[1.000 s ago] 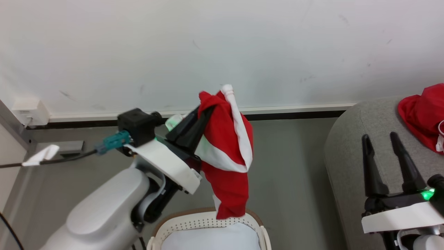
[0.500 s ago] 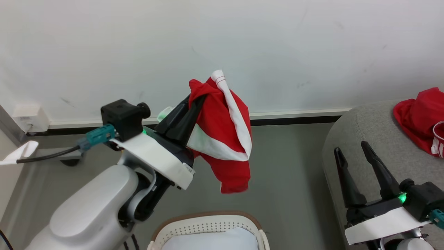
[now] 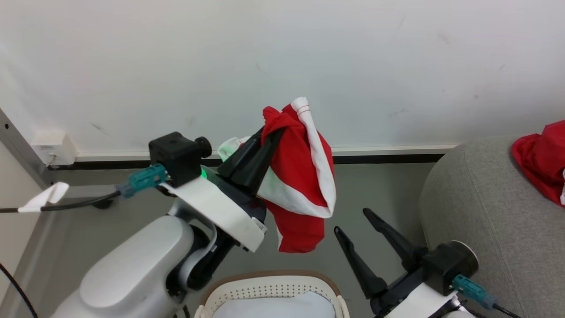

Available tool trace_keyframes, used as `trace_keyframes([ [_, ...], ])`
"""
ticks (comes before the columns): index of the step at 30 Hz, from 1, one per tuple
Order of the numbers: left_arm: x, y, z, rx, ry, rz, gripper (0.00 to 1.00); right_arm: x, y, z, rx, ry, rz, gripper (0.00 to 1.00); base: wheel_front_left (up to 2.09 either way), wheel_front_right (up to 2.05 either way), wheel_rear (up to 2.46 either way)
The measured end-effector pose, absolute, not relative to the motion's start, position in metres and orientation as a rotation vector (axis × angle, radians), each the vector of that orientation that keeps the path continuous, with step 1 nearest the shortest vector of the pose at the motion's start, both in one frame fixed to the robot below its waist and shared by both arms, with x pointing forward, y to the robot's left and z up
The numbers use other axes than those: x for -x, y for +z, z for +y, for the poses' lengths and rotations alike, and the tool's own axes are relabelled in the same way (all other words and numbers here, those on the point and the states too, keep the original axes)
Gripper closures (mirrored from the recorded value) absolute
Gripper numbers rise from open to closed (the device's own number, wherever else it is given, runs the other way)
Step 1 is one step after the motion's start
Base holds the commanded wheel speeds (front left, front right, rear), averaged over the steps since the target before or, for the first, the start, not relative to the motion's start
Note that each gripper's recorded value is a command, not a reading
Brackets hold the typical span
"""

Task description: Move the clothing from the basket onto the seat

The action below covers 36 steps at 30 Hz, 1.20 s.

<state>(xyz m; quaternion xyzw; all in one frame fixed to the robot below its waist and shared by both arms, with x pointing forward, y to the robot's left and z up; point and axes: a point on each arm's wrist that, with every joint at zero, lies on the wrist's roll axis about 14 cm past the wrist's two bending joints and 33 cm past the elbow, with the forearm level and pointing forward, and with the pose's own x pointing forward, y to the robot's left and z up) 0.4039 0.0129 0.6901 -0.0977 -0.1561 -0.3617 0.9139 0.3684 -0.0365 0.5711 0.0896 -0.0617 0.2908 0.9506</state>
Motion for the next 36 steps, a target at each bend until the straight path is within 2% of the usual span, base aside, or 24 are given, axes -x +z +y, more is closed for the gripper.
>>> trace_keyframes([
  [5, -0.392, 0.686, 0.005, 0.178, -0.780, -0.310, 1.00, -0.367, 0.556, -0.009, -0.159, 0.671, -0.068, 0.00, 0.00, 0.00, 0.00],
  [11, -0.374, 0.687, -0.008, 0.175, -0.825, -0.303, 1.00, -0.375, 0.530, 0.001, -0.127, 0.681, 0.026, 0.00, 0.00, 0.00, 0.00],
  [25, -0.333, 0.677, -0.018, 0.147, -0.881, -0.252, 1.00, -0.386, 0.544, 0.041, -0.130, 0.766, -0.024, 0.00, 0.00, 0.00, 0.00],
  [26, -0.333, 0.676, -0.016, 0.149, -0.873, -0.251, 1.00, -0.385, 0.545, 0.044, -0.130, 0.774, -0.024, 0.60, 0.00, 0.00, 0.00],
  [27, -0.333, 0.676, -0.013, 0.151, -0.861, -0.250, 1.00, -0.385, 0.546, 0.046, -0.130, 0.780, -0.029, 0.92, 0.00, 0.00, 0.00],
  [28, -0.333, 0.676, -0.010, 0.152, -0.850, -0.249, 1.00, -0.384, 0.546, 0.047, -0.132, 0.787, -0.027, 1.00, 0.00, 0.00, 0.00],
  [36, -0.341, 0.671, 0.008, 0.171, -0.781, -0.238, 1.00, -0.383, 0.546, 0.048, -0.143, 0.799, -0.029, 1.00, 0.00, 0.00, 0.00],
])
